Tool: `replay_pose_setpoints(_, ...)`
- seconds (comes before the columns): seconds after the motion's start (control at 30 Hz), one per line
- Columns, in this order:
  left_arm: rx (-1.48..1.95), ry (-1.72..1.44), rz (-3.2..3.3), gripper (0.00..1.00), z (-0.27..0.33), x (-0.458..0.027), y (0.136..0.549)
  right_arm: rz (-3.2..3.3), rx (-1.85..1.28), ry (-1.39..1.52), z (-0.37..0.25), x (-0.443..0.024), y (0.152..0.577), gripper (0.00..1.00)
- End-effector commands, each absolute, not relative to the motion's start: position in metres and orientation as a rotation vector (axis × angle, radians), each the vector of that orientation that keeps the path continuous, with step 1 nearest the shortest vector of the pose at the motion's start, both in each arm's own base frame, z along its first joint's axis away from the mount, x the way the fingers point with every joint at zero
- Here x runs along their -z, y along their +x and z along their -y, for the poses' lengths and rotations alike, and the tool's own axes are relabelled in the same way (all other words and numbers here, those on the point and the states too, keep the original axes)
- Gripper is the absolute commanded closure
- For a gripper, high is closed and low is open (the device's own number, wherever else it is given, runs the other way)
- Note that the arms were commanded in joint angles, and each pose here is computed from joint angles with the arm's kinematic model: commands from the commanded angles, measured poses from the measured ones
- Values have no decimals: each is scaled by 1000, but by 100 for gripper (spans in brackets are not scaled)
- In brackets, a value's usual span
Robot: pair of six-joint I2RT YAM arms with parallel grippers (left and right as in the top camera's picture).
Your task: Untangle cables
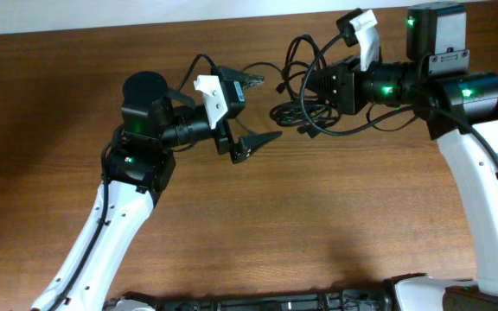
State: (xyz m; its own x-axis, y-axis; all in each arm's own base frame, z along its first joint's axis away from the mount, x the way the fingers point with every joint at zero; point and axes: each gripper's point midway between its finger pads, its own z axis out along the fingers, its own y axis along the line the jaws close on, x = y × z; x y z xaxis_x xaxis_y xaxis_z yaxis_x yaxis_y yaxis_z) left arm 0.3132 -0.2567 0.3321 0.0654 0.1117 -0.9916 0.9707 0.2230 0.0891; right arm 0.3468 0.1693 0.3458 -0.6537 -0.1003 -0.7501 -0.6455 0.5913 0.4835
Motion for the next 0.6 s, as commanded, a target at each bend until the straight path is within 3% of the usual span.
replay_pose_setpoints(0.0,909,1172,-1266,3,257,-343,309,-2042,-1083,-658,-176,-366,331,96)
replay_pose_setpoints(0.13,890,1172,-1233,4,257,-348,310,-2044,-1073,-675,-176,-364,329,96)
replay_pose_setpoints(0.3,908,1191,-1204,12,258,-351,305,-2039,-1054,-704,-175,-361,328,96)
replay_pose_setpoints(0.57,924,1204,-1194,12,259,-351,302,-2023,-1087,-717,-178,-364,325,96)
